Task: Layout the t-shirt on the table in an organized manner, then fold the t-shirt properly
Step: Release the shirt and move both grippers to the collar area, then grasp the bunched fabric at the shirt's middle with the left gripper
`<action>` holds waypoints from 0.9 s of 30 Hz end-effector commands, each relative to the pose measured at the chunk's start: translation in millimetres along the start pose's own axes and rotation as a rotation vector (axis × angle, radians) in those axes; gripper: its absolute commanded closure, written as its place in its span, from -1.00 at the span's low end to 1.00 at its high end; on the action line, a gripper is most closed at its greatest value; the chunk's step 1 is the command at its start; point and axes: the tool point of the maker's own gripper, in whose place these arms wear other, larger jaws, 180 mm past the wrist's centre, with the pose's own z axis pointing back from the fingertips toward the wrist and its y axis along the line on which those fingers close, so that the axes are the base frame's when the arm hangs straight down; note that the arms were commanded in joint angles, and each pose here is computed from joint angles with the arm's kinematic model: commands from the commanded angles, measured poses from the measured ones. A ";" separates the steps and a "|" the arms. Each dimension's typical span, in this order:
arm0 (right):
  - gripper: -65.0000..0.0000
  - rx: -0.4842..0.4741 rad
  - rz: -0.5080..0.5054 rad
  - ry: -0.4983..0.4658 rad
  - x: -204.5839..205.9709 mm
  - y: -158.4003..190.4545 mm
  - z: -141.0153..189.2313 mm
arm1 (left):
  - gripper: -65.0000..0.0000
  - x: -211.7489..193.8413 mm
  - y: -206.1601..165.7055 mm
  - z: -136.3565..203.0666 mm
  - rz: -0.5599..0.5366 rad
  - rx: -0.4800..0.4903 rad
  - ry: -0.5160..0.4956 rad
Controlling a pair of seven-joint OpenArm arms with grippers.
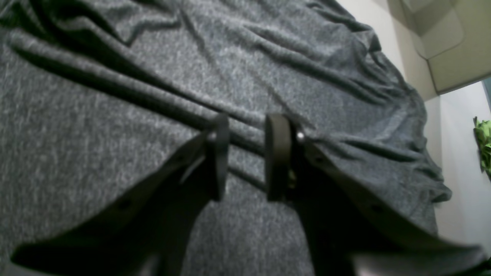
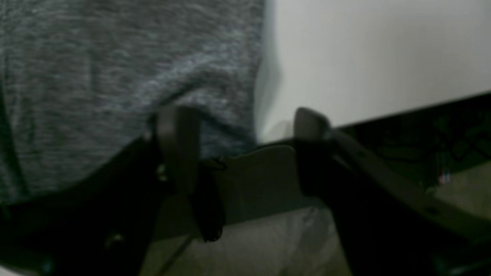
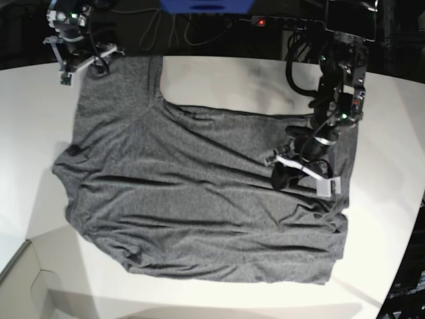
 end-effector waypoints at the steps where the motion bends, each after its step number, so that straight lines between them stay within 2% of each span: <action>1: 0.15 0.015 0.021 0.037 -8.4 5.4 0.2 | 0.50 16.5 -6.7 0.3 -0.011 -0.023 -0.049; 3: 0.44 0.035 0.029 0.036 -7.6 13.2 -0.4 | 0.50 15.9 -7.5 0.1 -0.010 -0.025 -0.048; 6: 1.00 0.051 0.033 0.020 -0.5 20.3 -2.3 | 0.50 15.4 -8.4 -0.2 -0.009 -0.027 -0.047; 10: 1.00 0.050 0.033 -0.024 16.8 21.3 -1.9 | 0.50 11.8 -6.8 2.5 -0.005 -0.024 -0.041; 14: 1.00 0.042 0.041 -0.144 59.8 22.7 10.8 | 0.50 8.2 -6.4 5.1 0.000 -0.024 -0.036; 22: 1.00 0.136 0.067 -0.345 138.3 65.0 21.3 | 0.50 3.7 -10.3 15.3 -0.010 -0.031 -0.035; 27: 1.00 0.212 0.099 -0.405 174.9 98.5 25.0 | 0.50 3.7 -10.1 25.5 -0.024 -0.034 -0.037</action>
